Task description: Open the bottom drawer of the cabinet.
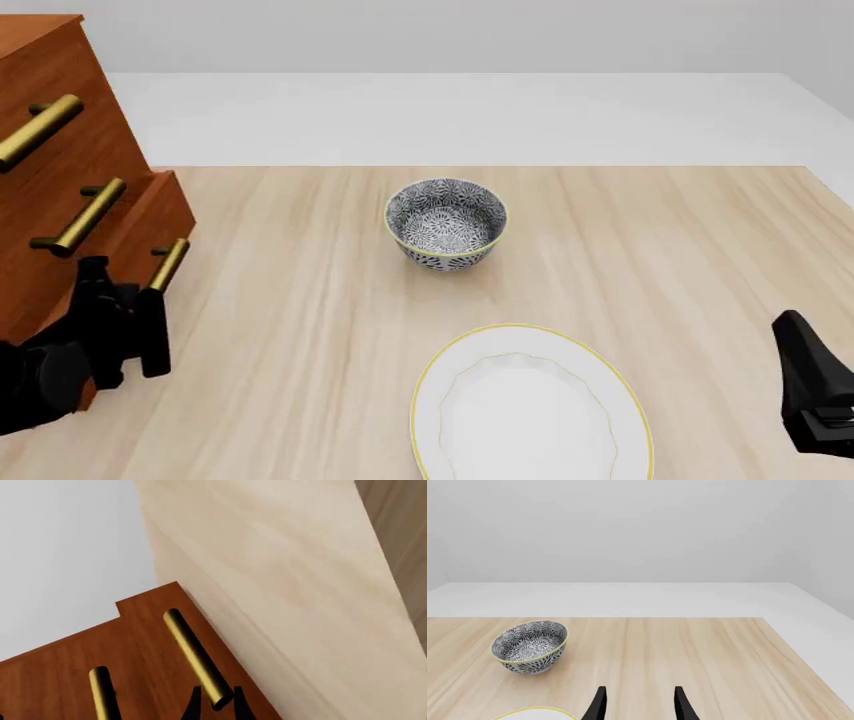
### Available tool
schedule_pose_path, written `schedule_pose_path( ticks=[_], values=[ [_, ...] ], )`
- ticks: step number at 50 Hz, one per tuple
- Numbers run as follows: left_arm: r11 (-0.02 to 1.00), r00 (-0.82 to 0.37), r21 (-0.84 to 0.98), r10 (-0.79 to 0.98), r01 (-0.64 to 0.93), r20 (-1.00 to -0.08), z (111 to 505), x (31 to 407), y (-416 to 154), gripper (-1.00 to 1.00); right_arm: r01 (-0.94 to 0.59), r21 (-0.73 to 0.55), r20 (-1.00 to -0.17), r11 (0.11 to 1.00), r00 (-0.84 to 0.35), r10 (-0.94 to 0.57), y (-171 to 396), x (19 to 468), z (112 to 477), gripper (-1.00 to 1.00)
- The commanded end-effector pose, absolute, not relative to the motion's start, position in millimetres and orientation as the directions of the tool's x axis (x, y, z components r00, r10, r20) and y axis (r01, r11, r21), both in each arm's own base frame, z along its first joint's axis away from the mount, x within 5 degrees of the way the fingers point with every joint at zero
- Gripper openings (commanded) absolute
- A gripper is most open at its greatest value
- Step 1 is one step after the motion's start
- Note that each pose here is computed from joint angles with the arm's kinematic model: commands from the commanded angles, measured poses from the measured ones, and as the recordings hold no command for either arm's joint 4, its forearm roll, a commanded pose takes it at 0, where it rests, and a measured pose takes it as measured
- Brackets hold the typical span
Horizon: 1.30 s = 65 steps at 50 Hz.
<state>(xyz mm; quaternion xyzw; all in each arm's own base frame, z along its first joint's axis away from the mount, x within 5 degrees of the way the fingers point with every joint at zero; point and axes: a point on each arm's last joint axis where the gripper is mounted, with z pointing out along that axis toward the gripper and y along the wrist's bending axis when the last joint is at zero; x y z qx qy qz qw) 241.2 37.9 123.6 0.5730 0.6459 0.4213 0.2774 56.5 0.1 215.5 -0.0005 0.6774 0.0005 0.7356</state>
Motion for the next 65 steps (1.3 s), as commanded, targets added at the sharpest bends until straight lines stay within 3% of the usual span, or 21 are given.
schedule_pose_path(
  ticks=[1, 65],
  values=[
    [-0.255, 0.124, 0.893, 0.967, 0.372, 0.225, 140.0, 255.0, -7.4, -1.0, -0.001, 0.0, -0.997, 1.0, 0.082, 0.0, 0.1, 56.5, 215.5, 1.0],
    [-0.292, 0.306, 0.911, 0.931, 0.29, 0.2, 160.9, 242.3, -59.0, -1.0, -0.001, 0.0, -0.997, 1.0, 0.082, 0.0, 0.1, 56.5, 215.5, 1.0]
  ],
)
